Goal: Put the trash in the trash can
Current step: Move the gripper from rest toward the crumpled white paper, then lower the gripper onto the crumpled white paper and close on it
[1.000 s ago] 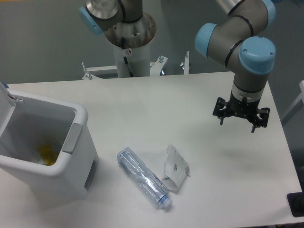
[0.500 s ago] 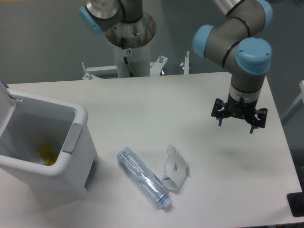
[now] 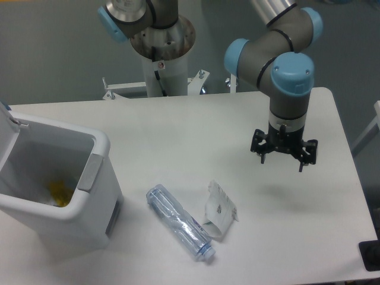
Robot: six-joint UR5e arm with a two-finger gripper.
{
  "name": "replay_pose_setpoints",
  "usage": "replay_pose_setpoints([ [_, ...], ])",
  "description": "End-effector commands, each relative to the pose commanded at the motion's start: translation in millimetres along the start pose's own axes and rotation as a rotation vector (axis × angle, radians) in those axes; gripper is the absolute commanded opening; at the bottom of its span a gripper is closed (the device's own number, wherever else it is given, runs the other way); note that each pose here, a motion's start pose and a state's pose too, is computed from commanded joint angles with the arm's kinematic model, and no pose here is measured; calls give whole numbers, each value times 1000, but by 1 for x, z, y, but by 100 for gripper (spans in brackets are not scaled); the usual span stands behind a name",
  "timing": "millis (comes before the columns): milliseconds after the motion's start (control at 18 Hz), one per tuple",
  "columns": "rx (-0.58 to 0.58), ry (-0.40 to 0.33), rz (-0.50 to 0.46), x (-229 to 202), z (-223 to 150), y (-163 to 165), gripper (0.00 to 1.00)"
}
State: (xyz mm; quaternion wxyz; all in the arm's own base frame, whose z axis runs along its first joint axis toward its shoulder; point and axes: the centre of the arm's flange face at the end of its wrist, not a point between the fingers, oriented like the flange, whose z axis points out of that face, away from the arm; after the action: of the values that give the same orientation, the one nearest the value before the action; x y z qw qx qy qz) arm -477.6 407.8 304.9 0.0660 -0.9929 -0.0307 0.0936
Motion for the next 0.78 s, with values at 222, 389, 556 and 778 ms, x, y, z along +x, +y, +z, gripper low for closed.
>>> replay_pose_setpoints([
  [222,3,24,-37,10,13,-12,100],
  [389,2,32,-55,18,22,-20,100],
  [556,19,20,-70,26,36,-40,100],
  [778,31,22,-94,45,50,-62,100],
])
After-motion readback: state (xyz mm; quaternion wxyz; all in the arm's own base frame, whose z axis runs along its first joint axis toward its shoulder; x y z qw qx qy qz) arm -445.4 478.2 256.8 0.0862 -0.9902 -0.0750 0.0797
